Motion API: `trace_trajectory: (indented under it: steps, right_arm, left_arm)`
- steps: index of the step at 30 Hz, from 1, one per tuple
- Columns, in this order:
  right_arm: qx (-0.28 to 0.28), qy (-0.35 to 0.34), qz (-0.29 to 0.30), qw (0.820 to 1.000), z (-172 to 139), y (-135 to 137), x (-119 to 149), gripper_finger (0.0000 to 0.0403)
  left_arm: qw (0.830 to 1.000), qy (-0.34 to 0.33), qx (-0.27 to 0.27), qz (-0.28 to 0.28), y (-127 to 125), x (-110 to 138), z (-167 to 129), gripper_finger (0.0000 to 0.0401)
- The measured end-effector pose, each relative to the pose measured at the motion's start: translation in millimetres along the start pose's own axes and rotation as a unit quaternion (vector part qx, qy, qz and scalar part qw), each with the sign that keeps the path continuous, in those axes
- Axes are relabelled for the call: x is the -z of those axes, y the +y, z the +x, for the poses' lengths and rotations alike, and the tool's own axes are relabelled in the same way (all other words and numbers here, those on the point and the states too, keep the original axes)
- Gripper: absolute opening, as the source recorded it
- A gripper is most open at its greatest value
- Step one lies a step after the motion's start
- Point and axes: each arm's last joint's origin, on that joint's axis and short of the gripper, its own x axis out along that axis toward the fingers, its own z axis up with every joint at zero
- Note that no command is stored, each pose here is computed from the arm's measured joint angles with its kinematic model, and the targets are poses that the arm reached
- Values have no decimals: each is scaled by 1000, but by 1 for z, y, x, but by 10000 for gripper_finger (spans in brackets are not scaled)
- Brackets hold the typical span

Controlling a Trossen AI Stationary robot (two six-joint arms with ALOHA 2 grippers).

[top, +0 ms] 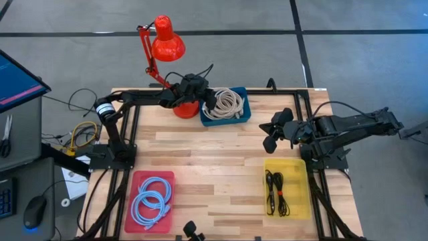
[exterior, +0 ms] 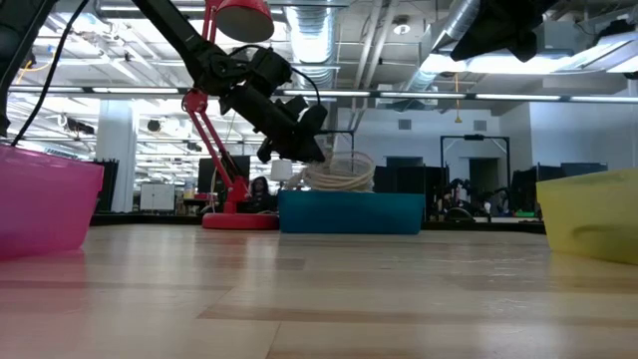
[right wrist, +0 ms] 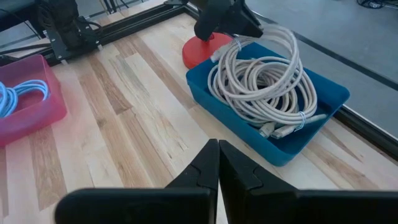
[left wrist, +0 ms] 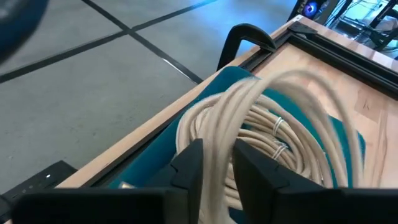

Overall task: Sort HDMI cables
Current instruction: Put the brown HDMI cable into the blue bin, then return to Home Position

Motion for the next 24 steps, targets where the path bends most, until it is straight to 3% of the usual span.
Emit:
trace_trajectory:
  steps: [6, 10, 19, 24]
  right_arm:
    - [0, 0, 0, 1000, 0, 0, 0, 0]
    - [0, 0, 0, 1000, 0, 0, 0, 0]
    - [0, 0, 0, 1000, 0, 0, 0, 0]
    - [-13, -16, 12, 1000, 0, 3, -3, 0]
  left_arm:
    - [1000, 0, 16, 3, -6, -1, -2, 102]
    - [999, -28, 27, 7, -13, -16, -17, 112]
    - [990, -123, 64, 30, -37, -62, -82, 115]
    - [979, -156, 125, 44, -68, -72, -118, 110]
